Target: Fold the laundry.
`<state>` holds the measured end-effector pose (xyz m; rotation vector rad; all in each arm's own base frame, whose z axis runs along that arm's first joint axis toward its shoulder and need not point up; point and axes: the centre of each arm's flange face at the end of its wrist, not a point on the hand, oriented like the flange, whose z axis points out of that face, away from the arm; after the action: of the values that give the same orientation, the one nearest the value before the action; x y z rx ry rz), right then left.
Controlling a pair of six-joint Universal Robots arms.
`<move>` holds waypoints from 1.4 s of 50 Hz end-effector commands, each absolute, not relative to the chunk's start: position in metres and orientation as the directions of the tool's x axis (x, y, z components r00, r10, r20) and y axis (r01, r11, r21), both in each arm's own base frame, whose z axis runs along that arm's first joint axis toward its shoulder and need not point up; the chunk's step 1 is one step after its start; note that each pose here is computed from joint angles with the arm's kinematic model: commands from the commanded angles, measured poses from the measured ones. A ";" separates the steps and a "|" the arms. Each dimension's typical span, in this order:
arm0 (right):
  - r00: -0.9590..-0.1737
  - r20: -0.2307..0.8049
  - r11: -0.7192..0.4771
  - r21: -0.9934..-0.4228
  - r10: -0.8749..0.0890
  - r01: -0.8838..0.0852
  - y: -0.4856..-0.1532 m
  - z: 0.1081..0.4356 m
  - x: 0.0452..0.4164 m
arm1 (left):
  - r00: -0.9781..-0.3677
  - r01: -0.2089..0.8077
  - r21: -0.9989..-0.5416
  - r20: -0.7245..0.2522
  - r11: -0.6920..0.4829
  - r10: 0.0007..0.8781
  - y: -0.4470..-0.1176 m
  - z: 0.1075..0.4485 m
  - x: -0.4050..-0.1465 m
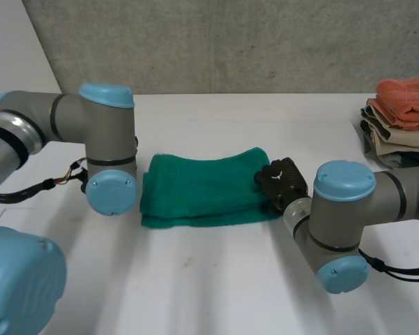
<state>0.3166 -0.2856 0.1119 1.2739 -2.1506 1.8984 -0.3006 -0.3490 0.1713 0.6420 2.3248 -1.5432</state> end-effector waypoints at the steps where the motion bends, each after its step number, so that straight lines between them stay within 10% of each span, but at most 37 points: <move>1: -0.689 0.491 -0.004 -0.816 -0.534 -0.578 -0.283 0.120 0.294 | -0.879 0.470 -0.827 -0.405 0.310 0.252 -0.327 0.193 -0.303; 12: -0.593 0.713 -0.021 -0.646 -0.375 -0.763 -0.322 0.148 0.221 | -0.884 0.433 -0.846 -0.331 0.311 0.329 -0.302 0.209 -0.301; 21: -0.500 0.742 -0.430 -0.668 -0.447 -0.607 -0.272 0.174 0.315 | -0.904 0.378 -0.882 -0.286 0.281 0.317 -0.299 0.223 -0.301; 28: -0.325 0.727 -0.591 -0.683 -0.605 -0.430 -0.195 0.130 0.360 | -0.922 0.324 -0.902 -0.233 0.285 0.311 -0.298 0.230 -0.299; 36: -0.451 0.607 -0.463 -0.793 -0.654 -0.396 -0.205 0.150 0.339 | -0.917 0.290 -0.922 -0.191 0.256 0.350 -0.298 0.237 -0.306; 45: -0.770 0.150 -0.053 -0.987 -0.620 -0.150 -0.263 0.203 0.285 | -0.861 0.238 -0.964 -0.153 0.119 0.484 -0.285 0.256 -0.355; 55: -0.827 0.014 0.225 -0.960 -0.562 -0.169 -0.303 0.198 0.263 | -0.732 0.278 -0.947 -0.099 0.163 0.674 -0.242 0.220 -0.418; 70: -0.698 -0.078 0.390 -0.871 -0.712 -0.300 -0.311 0.152 0.301 | -0.843 0.430 -0.826 -0.225 0.363 0.488 -0.252 0.161 -0.390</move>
<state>0.2839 -0.3171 0.1754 0.9773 -2.9388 1.8188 -0.4089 -0.2407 0.1789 0.9818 2.7072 -1.7102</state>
